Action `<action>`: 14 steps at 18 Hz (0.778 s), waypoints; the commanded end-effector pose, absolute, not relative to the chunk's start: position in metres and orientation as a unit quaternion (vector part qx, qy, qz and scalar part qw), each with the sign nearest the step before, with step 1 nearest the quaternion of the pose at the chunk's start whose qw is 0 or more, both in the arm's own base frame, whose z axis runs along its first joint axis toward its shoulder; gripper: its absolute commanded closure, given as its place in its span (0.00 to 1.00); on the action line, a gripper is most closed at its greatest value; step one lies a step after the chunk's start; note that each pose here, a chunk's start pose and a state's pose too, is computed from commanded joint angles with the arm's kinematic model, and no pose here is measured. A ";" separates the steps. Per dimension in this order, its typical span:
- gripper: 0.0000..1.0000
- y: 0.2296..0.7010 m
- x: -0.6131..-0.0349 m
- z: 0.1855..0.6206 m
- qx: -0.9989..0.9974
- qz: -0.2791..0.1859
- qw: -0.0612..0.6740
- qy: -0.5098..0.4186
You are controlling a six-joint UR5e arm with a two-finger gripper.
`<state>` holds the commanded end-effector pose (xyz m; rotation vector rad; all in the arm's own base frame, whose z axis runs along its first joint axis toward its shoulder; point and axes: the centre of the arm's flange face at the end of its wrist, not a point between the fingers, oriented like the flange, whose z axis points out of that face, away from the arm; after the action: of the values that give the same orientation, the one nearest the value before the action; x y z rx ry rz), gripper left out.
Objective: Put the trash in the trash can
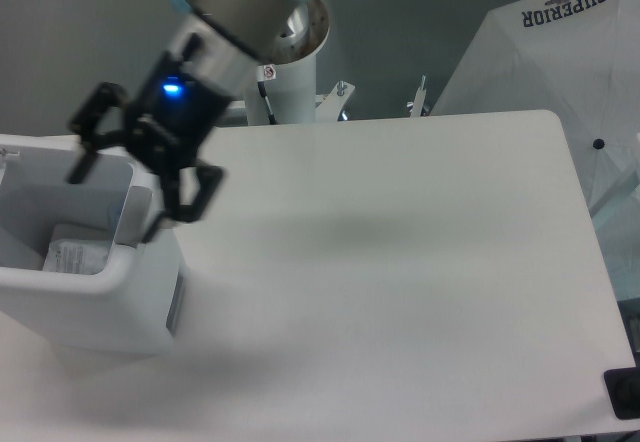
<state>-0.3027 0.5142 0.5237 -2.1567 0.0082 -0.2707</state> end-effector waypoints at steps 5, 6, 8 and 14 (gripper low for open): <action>0.00 0.498 -0.362 0.497 -0.883 -0.100 0.458 -0.033; 0.00 0.496 -0.375 0.489 -0.886 -0.094 0.453 -0.037; 0.00 0.488 -0.397 0.482 -0.895 -0.071 0.437 -0.057; 0.00 0.485 -0.462 0.417 -0.937 -0.001 0.334 -0.108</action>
<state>-0.4622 0.4850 0.4174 -2.4453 -0.2811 -0.0015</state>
